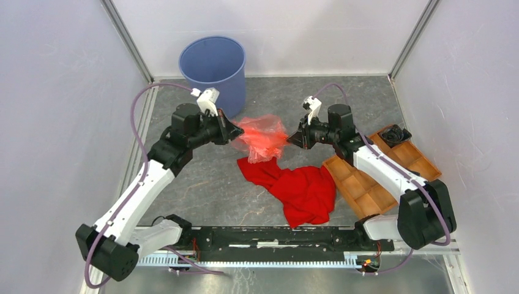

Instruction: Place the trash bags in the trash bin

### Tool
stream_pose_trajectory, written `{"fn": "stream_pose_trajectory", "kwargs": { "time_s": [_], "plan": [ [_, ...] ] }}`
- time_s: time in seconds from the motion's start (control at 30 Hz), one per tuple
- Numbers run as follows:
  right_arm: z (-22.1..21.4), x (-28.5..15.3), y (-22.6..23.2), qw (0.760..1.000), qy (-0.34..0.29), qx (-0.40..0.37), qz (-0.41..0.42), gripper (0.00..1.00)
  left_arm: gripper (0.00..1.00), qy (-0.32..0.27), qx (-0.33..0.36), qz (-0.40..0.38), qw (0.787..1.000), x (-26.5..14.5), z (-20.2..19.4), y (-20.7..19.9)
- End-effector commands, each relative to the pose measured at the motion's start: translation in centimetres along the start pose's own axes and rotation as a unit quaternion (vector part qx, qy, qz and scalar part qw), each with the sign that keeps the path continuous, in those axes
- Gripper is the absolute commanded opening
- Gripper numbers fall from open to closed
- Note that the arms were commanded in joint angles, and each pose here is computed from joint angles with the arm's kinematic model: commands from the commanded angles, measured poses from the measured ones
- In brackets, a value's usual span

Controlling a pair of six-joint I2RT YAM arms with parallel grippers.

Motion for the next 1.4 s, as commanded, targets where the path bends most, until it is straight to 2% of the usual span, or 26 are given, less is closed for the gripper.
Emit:
{"fn": "stream_pose_trajectory", "kwargs": {
  "time_s": [0.0, 0.2, 0.33, 0.43, 0.53, 0.7, 0.8, 0.87, 0.97, 1.07, 1.13, 1.27, 1.37],
  "plan": [
    [-0.1, -0.7, -1.2, 0.998, 0.033, -0.018, -0.054, 0.25, 0.02, -0.008, 0.062, 0.057, 0.996, -2.4, 1.1, 0.7],
    [0.0, -1.9, -1.9, 0.989, 0.061, -0.036, -0.132, 0.53, 0.02, -0.016, 0.055, 0.055, 0.997, -3.1, 1.9, -0.2],
    [0.9, -2.1, 0.6, 0.993, 0.042, -0.049, -0.101, 0.8, 0.02, -0.011, 0.02, 0.051, 0.998, -2.7, 2.1, -0.7],
    [1.7, -2.1, 2.4, 0.995, 0.014, -0.066, -0.075, 0.98, 0.02, -0.006, -0.031, 0.072, 0.997, -1.9, 1.8, -0.2],
    [1.8, -2.3, 3.0, 0.993, 0.003, -0.086, -0.074, 0.98, 0.02, 0.006, -0.088, 0.085, 0.992, -0.9, 1.3, 0.5],
    [2.3, -3.8, 1.5, 0.978, 0.024, -0.115, -0.17, 0.98, 0.02, 0.028, -0.177, 0.12, 0.976, 0.0, 0.5, 3.1],
    [2.7, -1.8, 4.8, 0.98, 0.02, -0.16, -0.115, 0.98, 0.02, 0.049, -0.244, 0.124, 0.961, 0.5, -0.5, 4.2],
    [1.9, 0.4, 7.3, 0.984, 0.018, -0.168, -0.064, 0.98, 0.02, 0.064, -0.274, 0.096, 0.955, 0.9, -0.8, 3.6],
    [0.9, 3.4, 10.4, 0.985, -0.006, -0.167, -0.032, 0.98, 0.02, 0.067, -0.31, 0.059, 0.946, 1.0, -0.7, 2.4],
    [0.5, 5.9, 13.6, 0.981, -0.042, -0.187, -0.013, 0.98, 0.02, 0.045, -0.34, 0.043, 0.938, 0.4, -0.7, 2.0],
    [-0.3, 6.9, 14.5, 0.976, -0.059, -0.205, -0.034, 0.98, 0.02, 0.031, -0.346, 0.028, 0.937, -0.1, -0.6, 1.6],
    [-0.2, 7.0, 15.2, 0.976, -0.134, -0.155, -0.067, 0.98, 0.02, 0.031, -0.343, 0.018, 0.939, -0.7, -1.1, 1.4],
    [-0.6, 6.9, 15.0, 0.972, -0.152, -0.143, -0.109, 0.98, 0.02, 0.042, -0.344, 0.012, 0.938, -0.8, -1.4, 1.2]
  ]
}}
Point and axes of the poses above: each gripper's point midway between its finger pads, its own x axis out along the fingers, its own y axis along the line the jaws close on, z = x × y, the point moved 4 cm from there along -x, back along the fingers, and after that the axes turned 5 degrees about -x, right-handed, at the moved point
